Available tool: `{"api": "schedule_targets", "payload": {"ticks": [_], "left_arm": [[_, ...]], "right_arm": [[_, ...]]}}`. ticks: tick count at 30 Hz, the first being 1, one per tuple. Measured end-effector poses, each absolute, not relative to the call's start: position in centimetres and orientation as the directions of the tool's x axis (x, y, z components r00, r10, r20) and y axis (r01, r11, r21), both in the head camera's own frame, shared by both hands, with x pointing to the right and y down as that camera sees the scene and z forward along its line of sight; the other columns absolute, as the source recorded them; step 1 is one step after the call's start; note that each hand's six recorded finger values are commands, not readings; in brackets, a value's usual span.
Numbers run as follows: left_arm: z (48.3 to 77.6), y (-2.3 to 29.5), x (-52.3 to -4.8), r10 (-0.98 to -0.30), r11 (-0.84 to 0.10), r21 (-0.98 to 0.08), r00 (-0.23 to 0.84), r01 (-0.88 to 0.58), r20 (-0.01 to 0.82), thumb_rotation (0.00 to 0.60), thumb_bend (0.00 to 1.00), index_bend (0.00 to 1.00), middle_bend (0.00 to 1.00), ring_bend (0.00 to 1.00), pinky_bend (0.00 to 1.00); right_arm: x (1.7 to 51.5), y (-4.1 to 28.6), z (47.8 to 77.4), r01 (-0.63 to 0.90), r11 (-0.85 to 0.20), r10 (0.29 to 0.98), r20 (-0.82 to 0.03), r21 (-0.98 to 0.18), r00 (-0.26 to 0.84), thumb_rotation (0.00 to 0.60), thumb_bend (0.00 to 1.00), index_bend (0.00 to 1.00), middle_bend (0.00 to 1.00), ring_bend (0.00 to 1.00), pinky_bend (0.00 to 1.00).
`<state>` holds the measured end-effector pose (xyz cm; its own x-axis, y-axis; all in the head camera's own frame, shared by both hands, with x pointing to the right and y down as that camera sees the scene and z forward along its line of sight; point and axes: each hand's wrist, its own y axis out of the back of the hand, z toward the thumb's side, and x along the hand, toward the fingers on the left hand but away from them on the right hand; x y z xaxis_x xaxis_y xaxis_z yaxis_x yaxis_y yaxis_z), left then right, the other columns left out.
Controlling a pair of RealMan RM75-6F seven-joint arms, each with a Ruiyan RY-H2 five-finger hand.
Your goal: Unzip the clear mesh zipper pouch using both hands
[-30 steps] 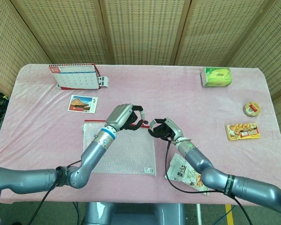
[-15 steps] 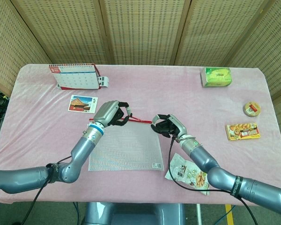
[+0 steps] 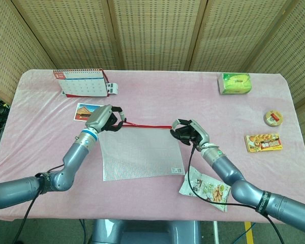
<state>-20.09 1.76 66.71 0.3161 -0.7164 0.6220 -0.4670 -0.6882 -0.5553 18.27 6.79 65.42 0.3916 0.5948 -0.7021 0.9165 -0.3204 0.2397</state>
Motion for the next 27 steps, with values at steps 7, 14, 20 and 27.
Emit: {"api": "schedule_targets", "payload": {"ticks": [7,14,20,27], "left_arm": [[67.1,0.8,-24.6,-0.71,-0.69,-0.59,0.235,-0.419,0.664,0.6,0.78,0.8,0.99,0.89,1.0],[66.9,0.0,-28.4,-0.713,-0.683,-0.621,0.166,-0.384,0.681,0.6,0.78,0.8,0.99,0.89,1.0],[66.4,-0.3,-30.6,-0.722,-0.671,-0.639,0.137,-0.375,0.678,0.6,0.78,0.8,0.99,0.89,1.0],[66.2,-0.2,-31.2,-0.712,-0.683,-0.634,0.136,-0.361,0.689,0.6,0.78,0.8,0.99,0.89,1.0]], "right_arm": [[20.2,6.1,65.5,0.934,-0.276,0.614,-0.707,0.225,0.351,0.6,0.77,0.77,1.0,0.98,1.0],[21.9,5.7,65.9,0.948,-0.243,0.62,-0.719,0.205,0.314,0.6,0.77,0.77,1.0,0.98,1.0],[22.6,5.7,66.1,0.953,-0.232,0.621,-0.725,0.194,0.299,0.6,0.77,0.77,1.0,0.98,1.0],[22.8,5.8,66.3,0.954,-0.228,0.617,-0.729,0.194,0.295,0.6,0.77,0.77,1.0,0.98,1.0]]}}
